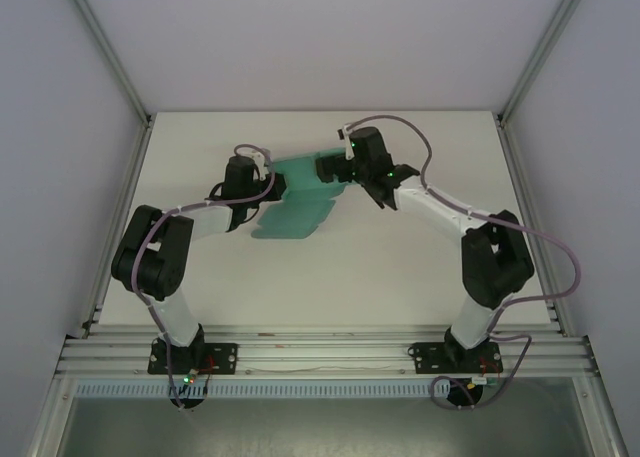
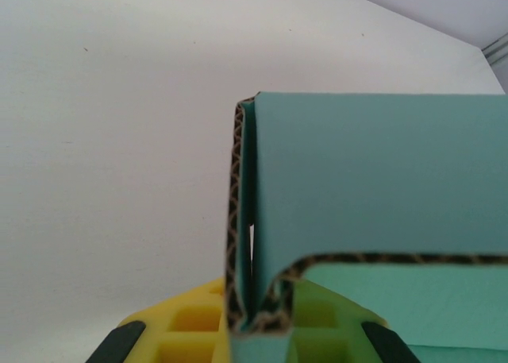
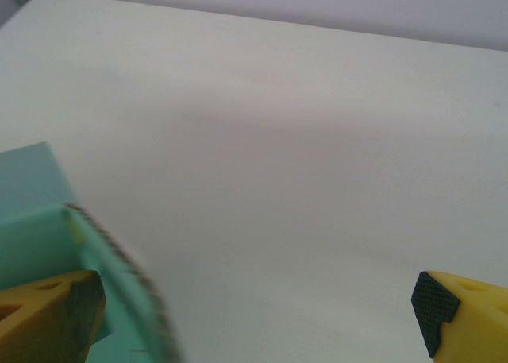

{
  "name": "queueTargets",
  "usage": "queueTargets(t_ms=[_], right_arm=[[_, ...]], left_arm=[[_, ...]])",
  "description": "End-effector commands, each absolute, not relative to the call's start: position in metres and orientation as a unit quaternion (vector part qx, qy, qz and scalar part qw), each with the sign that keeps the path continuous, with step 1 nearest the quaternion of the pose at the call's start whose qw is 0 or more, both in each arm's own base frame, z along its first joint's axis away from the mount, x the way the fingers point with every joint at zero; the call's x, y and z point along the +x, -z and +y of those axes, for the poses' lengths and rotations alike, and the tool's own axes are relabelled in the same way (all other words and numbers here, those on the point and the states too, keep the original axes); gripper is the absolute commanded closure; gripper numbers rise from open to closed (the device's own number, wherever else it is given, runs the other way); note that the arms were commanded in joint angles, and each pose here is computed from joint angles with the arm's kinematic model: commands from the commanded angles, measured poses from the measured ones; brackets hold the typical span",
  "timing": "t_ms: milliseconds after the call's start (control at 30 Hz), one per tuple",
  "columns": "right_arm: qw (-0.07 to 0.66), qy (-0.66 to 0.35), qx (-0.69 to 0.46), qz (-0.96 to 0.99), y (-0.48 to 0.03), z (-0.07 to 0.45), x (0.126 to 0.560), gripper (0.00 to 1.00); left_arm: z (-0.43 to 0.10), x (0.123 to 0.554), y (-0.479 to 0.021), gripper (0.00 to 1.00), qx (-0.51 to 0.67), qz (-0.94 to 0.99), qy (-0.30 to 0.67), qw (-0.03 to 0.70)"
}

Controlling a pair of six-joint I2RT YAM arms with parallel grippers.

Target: Assemble paper box

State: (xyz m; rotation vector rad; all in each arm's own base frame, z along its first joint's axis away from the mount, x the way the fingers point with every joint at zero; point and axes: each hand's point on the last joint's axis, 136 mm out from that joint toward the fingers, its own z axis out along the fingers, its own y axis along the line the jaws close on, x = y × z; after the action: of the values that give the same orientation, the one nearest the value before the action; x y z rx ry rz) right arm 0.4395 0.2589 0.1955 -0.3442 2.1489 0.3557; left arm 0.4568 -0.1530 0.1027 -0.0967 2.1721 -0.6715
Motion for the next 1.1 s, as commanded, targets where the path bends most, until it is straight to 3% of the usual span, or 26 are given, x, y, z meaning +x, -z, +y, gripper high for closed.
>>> queueTargets(t_ms=[0, 367, 1067], right_arm=[[0.495, -0.105, -0.109, 0.855, -0.227, 0.23, 0.432, 0.0], [0.413, -0.102, -0.109, 0.898, -0.186, 0.194, 0.373, 0.0], [0.425, -0.167, -0.133, 0.88, -0.182, 0.25, 0.435, 0.0]], left_arm=[[-0.146, 0.462, -0.131, 1.0, -0.048, 0.855, 0.248, 0.453], [-0.145, 0.466, -0.127, 1.0, -0.045, 0.861, 0.239, 0.446], [-0.155, 0.465, -0.116, 1.0, -0.023, 0.871, 0.248, 0.424]])
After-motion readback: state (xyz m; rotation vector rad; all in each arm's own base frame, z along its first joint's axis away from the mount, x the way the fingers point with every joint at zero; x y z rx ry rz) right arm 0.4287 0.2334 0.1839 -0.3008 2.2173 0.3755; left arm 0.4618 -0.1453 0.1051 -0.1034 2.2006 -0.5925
